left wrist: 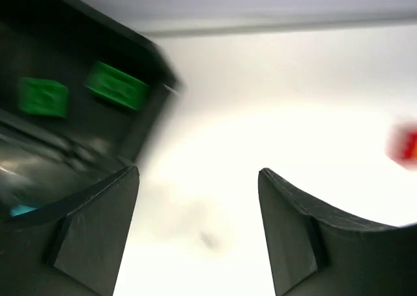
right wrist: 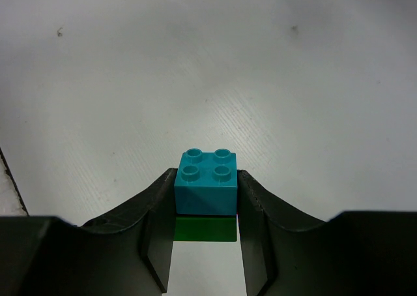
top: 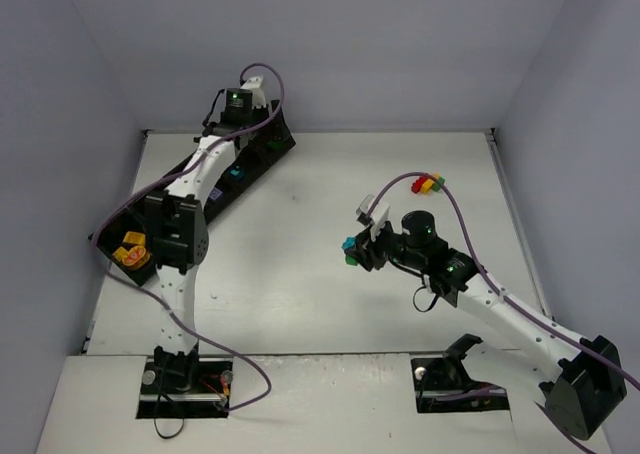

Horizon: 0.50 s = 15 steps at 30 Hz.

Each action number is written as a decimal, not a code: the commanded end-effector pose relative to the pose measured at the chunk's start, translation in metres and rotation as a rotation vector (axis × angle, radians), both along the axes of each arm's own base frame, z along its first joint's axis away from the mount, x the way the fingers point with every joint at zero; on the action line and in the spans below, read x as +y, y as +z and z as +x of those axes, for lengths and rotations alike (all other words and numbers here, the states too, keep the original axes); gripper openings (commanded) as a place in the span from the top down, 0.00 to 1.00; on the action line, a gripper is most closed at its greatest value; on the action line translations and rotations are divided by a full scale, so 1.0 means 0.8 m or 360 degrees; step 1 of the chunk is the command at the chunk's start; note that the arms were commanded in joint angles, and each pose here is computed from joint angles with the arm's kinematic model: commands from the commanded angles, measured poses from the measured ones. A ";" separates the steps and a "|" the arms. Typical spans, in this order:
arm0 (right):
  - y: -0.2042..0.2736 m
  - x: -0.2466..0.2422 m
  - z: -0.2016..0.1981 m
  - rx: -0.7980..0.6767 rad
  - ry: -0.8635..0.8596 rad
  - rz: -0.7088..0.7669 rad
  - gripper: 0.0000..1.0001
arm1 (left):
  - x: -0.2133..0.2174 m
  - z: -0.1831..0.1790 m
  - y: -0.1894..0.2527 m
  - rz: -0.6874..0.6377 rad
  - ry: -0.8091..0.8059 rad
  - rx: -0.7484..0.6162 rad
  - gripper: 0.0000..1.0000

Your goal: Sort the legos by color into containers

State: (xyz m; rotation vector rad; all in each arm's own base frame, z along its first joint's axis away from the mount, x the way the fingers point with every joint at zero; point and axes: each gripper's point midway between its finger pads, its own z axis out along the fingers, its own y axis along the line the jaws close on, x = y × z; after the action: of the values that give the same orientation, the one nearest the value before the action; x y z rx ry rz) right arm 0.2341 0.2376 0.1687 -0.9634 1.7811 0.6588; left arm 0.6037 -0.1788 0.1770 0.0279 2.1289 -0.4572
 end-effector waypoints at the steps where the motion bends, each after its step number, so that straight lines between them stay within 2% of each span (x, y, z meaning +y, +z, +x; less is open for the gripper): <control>1: 0.064 0.010 0.026 -0.0258 -0.0019 0.0081 1.00 | -0.057 -0.100 0.163 -0.0363 -0.0395 -0.0145 0.33; 2: 0.067 0.008 0.032 -0.0272 -0.0053 0.0074 1.00 | -0.068 -0.125 0.168 -0.0418 -0.0497 -0.0113 0.33; 3: 0.073 0.009 0.037 -0.0279 -0.0075 0.0083 1.00 | -0.077 -0.147 0.137 -0.0432 -0.0533 -0.0022 0.33; 4: 0.078 0.009 0.042 -0.0282 -0.0110 0.0096 1.00 | -0.077 -0.173 0.165 -0.0478 -0.0545 -0.0070 0.33; 5: 0.081 0.005 0.051 -0.0288 -0.0176 0.0097 1.00 | -0.081 -0.191 0.166 -0.0508 -0.0585 -0.0069 0.33; 6: 0.086 0.007 0.056 -0.0258 -0.0219 0.0138 1.00 | -0.084 -0.208 0.137 -0.0510 -0.0592 -0.0008 0.33; 7: 0.095 0.008 0.062 -0.0268 -0.0257 0.0182 1.00 | -0.082 -0.230 0.160 -0.0532 -0.0600 -0.0069 0.33; 13: 0.116 0.027 0.078 -0.0126 -0.0365 0.0432 1.00 | -0.097 -0.310 0.159 -0.0531 -0.0697 -0.0119 0.33; 15: 0.116 0.030 0.082 -0.0038 -0.0428 0.0510 1.00 | -0.101 -0.324 0.161 -0.0517 -0.0732 -0.0135 0.33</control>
State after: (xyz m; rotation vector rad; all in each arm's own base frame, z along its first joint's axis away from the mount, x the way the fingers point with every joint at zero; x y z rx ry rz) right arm 0.2821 0.2488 0.2075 -0.6874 1.7947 0.6333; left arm 0.3520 -0.2532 0.2677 0.2963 2.0785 -1.0140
